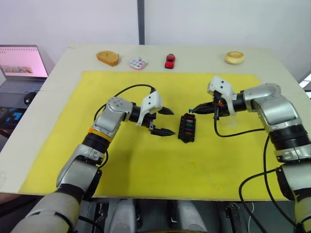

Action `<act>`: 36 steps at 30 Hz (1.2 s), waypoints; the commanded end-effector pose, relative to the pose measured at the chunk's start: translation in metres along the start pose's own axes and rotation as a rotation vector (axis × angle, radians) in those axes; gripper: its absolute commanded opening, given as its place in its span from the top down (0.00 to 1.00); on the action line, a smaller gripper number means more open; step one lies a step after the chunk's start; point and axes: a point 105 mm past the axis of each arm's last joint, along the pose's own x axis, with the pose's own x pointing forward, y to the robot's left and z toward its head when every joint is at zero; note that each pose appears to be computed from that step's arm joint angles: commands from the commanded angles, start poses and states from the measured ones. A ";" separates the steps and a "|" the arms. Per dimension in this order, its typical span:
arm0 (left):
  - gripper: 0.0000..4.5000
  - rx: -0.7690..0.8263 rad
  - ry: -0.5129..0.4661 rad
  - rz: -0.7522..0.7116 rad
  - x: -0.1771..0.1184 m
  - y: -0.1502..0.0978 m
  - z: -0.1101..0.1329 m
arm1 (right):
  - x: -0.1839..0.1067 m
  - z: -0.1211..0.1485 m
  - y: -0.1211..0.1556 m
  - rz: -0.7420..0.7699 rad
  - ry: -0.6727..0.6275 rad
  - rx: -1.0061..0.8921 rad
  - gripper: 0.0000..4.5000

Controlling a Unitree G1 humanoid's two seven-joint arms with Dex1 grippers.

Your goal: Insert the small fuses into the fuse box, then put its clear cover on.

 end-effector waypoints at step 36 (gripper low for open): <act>0.01 0.042 -0.013 0.012 -0.003 -0.002 0.008 | 0.007 -0.001 0.000 0.029 -0.016 0.002 1.00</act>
